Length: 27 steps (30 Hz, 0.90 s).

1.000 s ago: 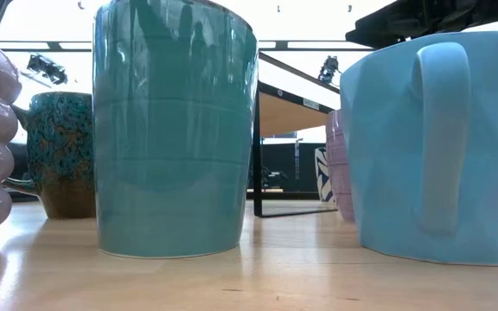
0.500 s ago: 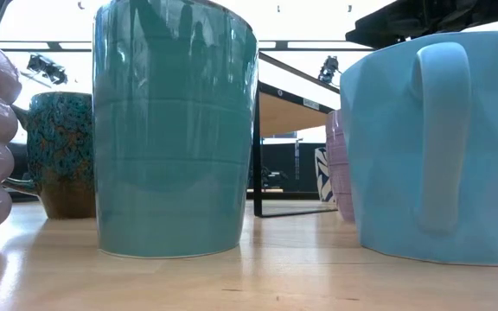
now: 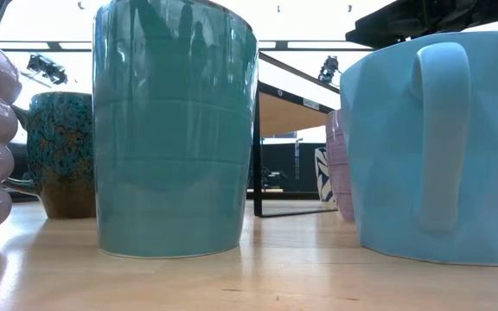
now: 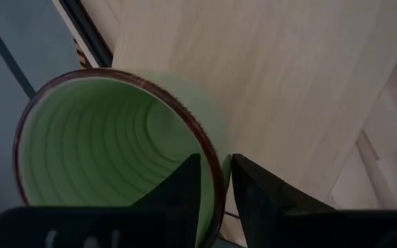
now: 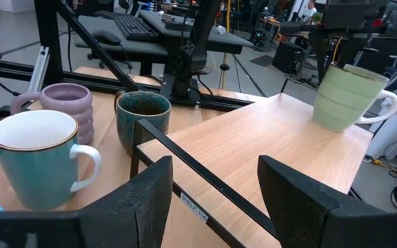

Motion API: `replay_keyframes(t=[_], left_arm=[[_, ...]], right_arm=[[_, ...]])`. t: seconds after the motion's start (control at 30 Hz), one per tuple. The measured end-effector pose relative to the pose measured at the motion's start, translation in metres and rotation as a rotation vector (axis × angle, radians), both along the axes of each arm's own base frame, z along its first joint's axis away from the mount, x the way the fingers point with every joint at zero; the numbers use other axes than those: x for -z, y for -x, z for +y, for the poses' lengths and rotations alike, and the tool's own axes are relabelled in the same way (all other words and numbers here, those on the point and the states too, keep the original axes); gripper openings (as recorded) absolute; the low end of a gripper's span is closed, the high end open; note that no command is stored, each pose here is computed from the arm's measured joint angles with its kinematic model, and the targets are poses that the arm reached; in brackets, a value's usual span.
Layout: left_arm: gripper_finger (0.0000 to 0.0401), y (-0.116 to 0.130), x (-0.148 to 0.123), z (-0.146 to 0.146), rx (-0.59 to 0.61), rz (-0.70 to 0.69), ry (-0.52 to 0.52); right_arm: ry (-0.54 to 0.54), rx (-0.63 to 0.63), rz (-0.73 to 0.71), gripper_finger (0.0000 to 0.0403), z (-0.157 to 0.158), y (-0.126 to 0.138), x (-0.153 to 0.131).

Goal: Place coffee mugs
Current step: Put the green patterned mug on the shelf

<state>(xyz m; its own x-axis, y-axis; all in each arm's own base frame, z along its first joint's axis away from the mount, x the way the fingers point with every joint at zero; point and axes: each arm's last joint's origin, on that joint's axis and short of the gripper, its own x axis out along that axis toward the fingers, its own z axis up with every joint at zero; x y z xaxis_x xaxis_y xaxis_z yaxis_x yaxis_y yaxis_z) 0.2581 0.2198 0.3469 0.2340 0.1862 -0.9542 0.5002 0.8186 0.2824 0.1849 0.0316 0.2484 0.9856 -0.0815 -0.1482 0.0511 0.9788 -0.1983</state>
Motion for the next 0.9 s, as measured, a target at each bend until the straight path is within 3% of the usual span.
replay_keyframes(t=[0.9], left_arm=[[0.0089, -0.0027, -0.0017, 0.0054, 0.022, 0.020, -0.114]], right_arm=[[-0.008, 0.001, -0.001, 0.0219, 0.0000, 0.0000, 0.0000]])
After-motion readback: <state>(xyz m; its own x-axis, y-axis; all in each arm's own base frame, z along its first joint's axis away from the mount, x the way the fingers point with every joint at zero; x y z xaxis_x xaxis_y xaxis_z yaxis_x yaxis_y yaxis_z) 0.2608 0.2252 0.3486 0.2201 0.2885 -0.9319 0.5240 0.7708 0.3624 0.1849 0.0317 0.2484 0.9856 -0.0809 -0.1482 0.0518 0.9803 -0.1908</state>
